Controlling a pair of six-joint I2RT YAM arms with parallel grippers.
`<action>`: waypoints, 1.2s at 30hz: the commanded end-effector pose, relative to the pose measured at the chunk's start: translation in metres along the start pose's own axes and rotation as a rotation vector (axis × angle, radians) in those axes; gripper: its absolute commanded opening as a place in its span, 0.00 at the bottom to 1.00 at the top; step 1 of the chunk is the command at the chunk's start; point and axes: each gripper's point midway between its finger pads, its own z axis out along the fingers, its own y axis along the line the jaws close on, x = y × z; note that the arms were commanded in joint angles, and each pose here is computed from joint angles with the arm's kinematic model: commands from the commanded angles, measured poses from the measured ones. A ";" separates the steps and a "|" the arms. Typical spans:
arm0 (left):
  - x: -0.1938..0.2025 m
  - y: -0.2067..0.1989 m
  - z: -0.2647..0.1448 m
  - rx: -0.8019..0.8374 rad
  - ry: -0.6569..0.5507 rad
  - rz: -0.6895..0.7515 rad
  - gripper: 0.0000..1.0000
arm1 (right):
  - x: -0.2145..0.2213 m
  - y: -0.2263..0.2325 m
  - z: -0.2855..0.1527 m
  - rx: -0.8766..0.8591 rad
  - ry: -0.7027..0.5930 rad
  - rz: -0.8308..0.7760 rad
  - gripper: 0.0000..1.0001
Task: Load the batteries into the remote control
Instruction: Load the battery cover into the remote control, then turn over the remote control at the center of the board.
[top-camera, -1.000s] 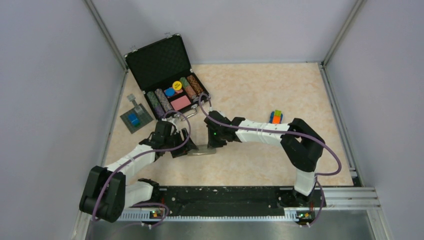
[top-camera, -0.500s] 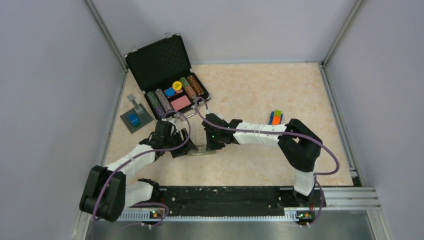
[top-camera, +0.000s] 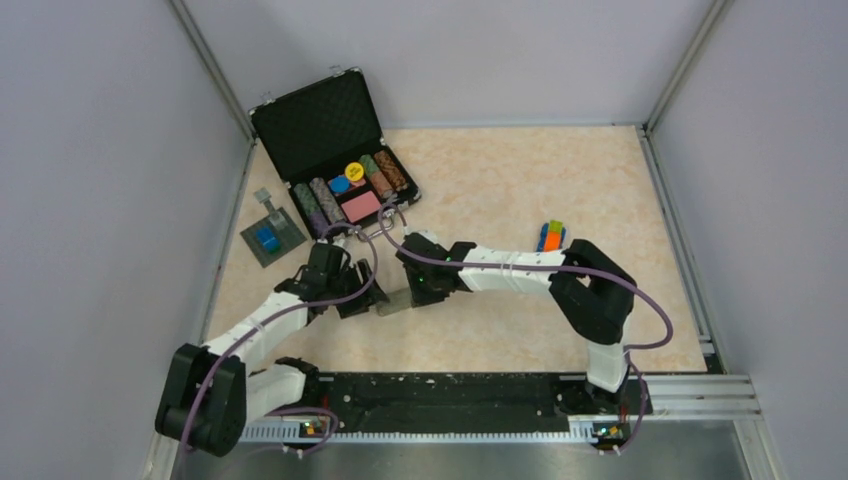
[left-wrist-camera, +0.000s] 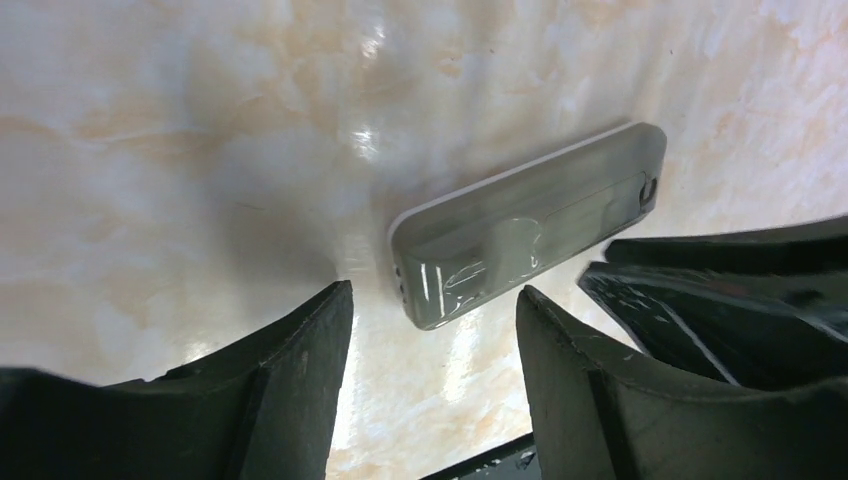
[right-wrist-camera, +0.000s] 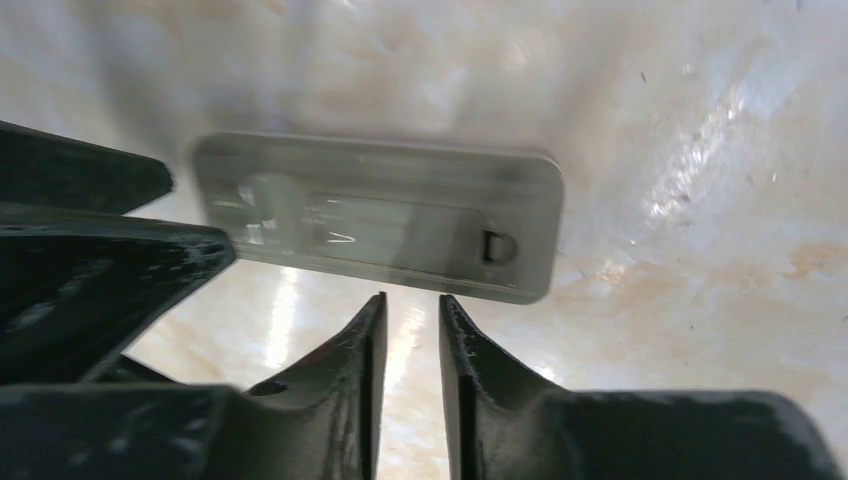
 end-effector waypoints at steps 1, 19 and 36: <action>-0.034 -0.004 -0.024 -0.081 -0.141 0.008 0.66 | -0.073 0.049 -0.067 -0.159 -0.213 -0.071 0.29; -0.116 0.012 -0.152 -0.339 -0.665 -0.154 0.79 | -0.055 0.011 -0.041 -0.392 -0.235 -1.180 0.64; -0.152 -0.010 -0.141 -0.139 -0.546 -0.209 0.79 | -0.047 0.004 0.030 -0.410 -0.107 -1.348 0.57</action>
